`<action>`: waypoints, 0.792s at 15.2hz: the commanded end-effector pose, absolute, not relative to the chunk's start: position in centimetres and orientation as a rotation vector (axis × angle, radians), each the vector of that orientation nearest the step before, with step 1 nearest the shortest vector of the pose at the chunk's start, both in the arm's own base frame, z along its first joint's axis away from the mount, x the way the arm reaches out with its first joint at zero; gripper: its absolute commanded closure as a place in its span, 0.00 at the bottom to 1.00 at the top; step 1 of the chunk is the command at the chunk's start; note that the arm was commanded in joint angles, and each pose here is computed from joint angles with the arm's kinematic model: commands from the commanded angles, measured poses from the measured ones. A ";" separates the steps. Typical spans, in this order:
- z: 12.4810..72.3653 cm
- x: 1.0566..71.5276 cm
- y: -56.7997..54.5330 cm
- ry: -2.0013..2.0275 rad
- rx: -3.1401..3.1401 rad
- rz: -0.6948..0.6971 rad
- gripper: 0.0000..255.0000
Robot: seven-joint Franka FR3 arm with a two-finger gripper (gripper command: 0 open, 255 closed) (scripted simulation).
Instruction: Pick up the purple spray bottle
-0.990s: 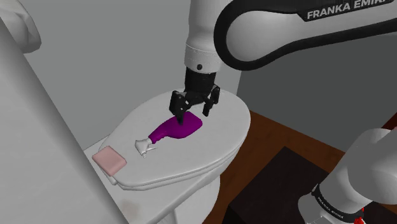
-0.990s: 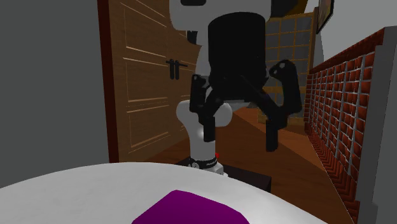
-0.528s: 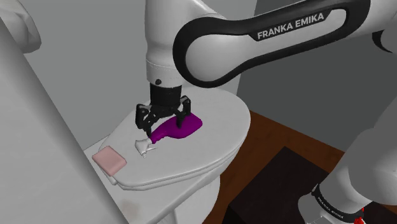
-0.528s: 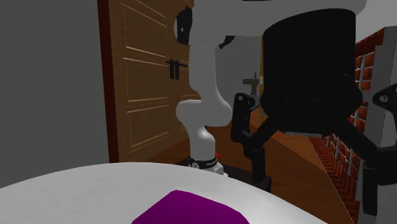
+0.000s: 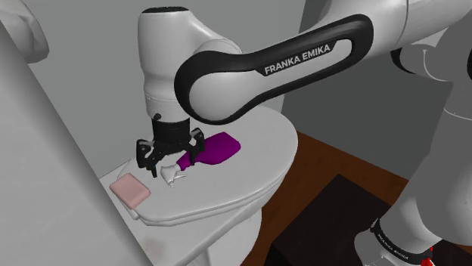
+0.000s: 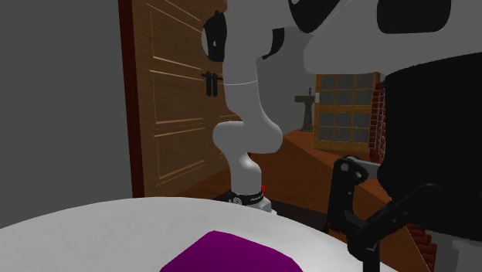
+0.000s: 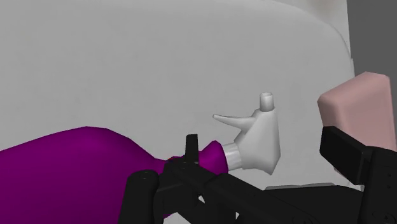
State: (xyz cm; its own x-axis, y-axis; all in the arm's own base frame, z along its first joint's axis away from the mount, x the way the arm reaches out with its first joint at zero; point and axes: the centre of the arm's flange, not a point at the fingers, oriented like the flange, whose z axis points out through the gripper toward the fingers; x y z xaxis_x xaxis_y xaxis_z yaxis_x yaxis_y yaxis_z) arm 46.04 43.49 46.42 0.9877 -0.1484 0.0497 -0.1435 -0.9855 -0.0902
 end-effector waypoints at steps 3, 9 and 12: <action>44.1 46.1 43.5 0.224 -3.045 -0.086 0.00; 44.0 46.1 43.4 0.224 -3.045 -0.086 1.00; 44.0 46.1 43.4 0.224 -3.045 -0.086 1.00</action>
State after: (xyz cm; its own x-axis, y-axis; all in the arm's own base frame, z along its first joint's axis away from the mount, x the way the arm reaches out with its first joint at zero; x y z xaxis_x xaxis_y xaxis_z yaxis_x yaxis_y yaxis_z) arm 46.12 43.37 44.08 0.9876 -0.1487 0.0504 -0.1438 -0.9854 -0.0909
